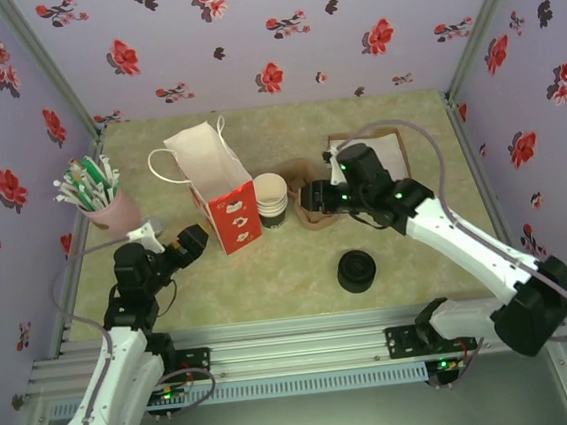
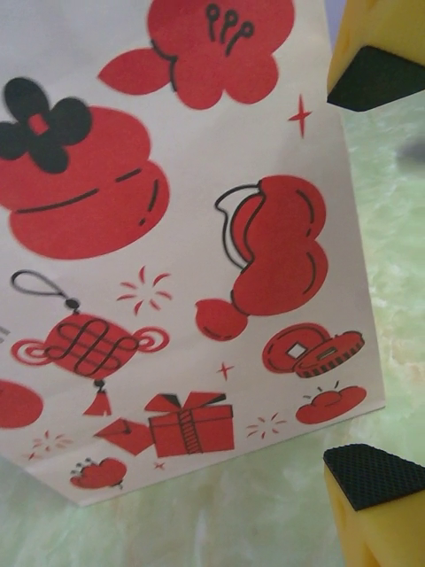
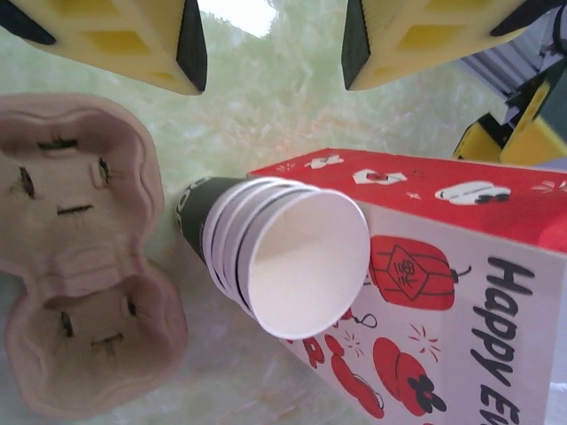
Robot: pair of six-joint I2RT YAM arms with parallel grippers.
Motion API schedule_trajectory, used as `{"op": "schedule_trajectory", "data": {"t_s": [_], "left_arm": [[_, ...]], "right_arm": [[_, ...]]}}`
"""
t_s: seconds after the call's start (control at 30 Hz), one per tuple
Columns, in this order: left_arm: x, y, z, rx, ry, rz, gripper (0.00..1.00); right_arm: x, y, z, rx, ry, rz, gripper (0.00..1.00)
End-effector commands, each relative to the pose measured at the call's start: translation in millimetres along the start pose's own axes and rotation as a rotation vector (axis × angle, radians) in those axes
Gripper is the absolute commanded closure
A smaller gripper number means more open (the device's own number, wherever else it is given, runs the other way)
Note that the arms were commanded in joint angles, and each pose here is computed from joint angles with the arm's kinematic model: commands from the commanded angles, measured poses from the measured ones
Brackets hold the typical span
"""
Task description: Pack the takeout coffee
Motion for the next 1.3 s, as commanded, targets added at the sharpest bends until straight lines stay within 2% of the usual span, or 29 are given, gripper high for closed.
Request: {"op": "schedule_trajectory", "data": {"t_s": [0.0,0.17,0.2,0.33,0.6,0.8,1.1,1.27], "left_arm": [[-5.3,-18.4,1.1,-0.075,0.011,-0.085,0.01],[-11.0,-5.7,8.7,0.046,-0.003,-0.137,0.02],[-5.5,-15.7,16.3,0.050,-0.026,-0.152,0.03],[-2.3,-14.8,41.7,0.134,-0.071,-0.141,0.07],[-29.8,-16.7,55.7,0.204,0.065,-0.034,0.27],[-55.2,-24.4,40.6,0.212,0.179,-0.039,0.42],[-88.9,-50.9,-4.2,0.174,0.262,-0.115,0.44],[-94.1,-55.9,-34.0,0.191,0.270,-0.134,0.44]], "right_arm": [[21.4,-9.7,-4.5,-0.114,-0.034,0.009,0.54],[32.9,-21.3,-15.2,-0.216,0.003,-0.015,0.59],[34.8,-23.1,-17.7,-0.232,0.012,-0.017,0.60],[40.7,-22.4,-29.7,-0.262,0.057,-0.009,0.62],[41.5,-16.9,-60.4,-0.320,0.159,0.042,0.64],[38.5,-15.9,-77.2,-0.391,0.228,0.091,0.68],[35.5,-14.7,-89.4,-0.447,0.279,0.128,0.70],[33.7,-16.6,-91.6,-0.471,0.293,0.138,0.70]]}}
Point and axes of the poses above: each hand's point on the last joint's axis, 136 mm out from that joint toward the fingers, its own z axis back along the fingers, its own y axis along the line the jaws close on, x = y × z, the point moved 1 cm from there along z, back along the fingers, and after that the axes turned 15 degrees about z, right-handed, at the moved point
